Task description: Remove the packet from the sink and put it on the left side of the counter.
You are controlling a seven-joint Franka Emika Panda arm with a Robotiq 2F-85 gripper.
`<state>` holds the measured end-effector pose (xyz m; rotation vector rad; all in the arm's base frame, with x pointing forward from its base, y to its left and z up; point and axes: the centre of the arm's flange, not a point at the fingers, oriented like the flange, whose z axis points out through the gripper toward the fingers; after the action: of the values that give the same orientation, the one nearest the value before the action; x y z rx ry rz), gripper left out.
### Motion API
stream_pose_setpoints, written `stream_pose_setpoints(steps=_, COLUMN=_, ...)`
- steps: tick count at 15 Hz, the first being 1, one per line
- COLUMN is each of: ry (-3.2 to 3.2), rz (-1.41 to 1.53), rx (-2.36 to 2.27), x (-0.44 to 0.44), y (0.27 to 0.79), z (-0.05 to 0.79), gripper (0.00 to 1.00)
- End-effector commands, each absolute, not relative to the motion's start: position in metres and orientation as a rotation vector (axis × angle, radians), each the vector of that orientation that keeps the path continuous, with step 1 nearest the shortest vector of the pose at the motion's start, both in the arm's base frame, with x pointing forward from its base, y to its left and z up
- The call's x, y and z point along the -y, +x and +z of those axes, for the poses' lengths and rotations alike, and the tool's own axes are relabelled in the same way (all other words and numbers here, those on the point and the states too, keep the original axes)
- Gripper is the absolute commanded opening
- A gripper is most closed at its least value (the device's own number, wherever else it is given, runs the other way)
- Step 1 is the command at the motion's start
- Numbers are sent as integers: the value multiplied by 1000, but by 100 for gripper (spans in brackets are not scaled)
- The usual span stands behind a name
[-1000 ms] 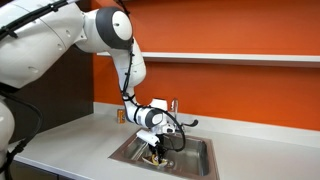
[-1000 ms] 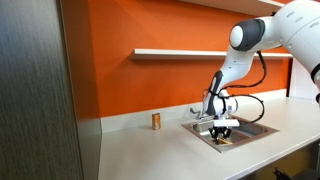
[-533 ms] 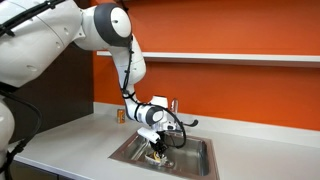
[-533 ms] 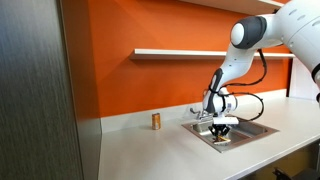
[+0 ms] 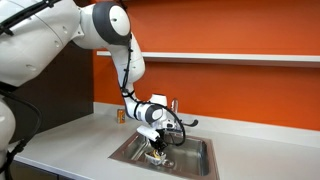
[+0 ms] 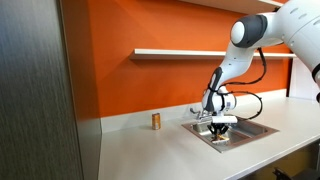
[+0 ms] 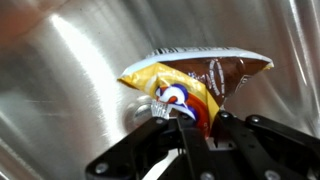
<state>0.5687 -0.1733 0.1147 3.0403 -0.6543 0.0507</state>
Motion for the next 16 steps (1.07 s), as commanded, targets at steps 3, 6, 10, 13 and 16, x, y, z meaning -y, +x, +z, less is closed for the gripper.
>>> stream_pose_setpoints(steps=3, ry=3049, rz=104, rx=613, x=153, y=562, z=160, gripper=4)
stream_pose_setpoints(steps=6, ry=3050, rz=143, rx=585, x=142, y=558, z=186, gripper=4)
stream_pose_setpoints(steps=10, ry=3053, rz=200, rx=539, x=127, y=548, z=224, gripper=4)
stream_pose_setpoints(steps=13, ry=3057, rz=233, rx=498, x=115, y=535, z=249, gripper=4)
stream_pose_setpoints(steps=16, ry=3064, rz=260, rx=460, x=102, y=518, z=273, gripper=4)
